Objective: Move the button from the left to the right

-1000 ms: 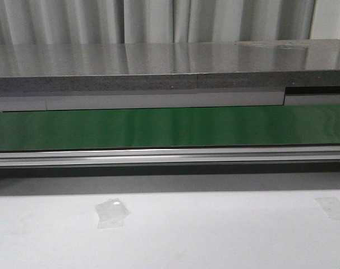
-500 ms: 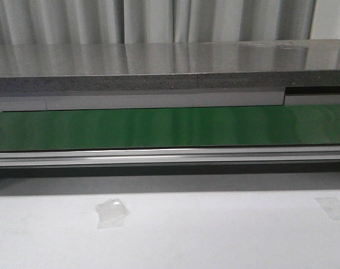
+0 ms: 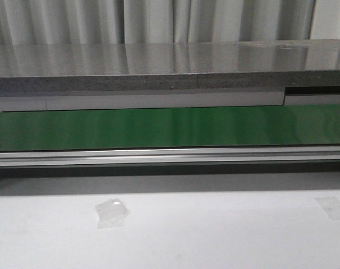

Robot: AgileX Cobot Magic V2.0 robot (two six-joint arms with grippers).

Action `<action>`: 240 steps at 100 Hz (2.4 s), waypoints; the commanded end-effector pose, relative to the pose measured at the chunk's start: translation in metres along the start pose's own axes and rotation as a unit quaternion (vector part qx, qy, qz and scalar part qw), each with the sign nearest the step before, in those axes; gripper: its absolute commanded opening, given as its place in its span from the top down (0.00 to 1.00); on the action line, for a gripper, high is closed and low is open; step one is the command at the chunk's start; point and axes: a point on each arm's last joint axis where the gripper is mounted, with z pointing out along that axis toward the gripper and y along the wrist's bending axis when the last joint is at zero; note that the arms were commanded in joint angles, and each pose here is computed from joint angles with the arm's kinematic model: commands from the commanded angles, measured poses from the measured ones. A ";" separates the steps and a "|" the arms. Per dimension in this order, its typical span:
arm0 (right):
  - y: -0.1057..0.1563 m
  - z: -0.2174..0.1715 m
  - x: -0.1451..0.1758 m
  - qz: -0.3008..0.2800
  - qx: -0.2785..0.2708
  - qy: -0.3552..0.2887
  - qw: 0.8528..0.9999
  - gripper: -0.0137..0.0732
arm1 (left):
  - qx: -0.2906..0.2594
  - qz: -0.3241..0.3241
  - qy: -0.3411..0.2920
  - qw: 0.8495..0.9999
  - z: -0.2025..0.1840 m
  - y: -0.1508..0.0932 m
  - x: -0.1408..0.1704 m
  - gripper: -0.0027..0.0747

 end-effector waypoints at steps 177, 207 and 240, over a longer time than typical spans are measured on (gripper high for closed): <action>0.002 -0.021 0.088 0.062 0.042 -0.142 0.987 0.92 | -0.011 -0.006 -0.048 0.999 -0.001 0.003 -0.015 0.99; 0.002 -0.021 0.088 0.062 0.042 -0.142 0.987 0.92 | -0.011 -0.006 -0.048 0.999 -0.001 0.003 -0.015 0.99; 0.002 -0.021 0.088 0.062 0.042 -0.142 0.987 0.92 | -0.015 -0.006 -0.058 0.998 -0.002 0.003 -0.017 0.99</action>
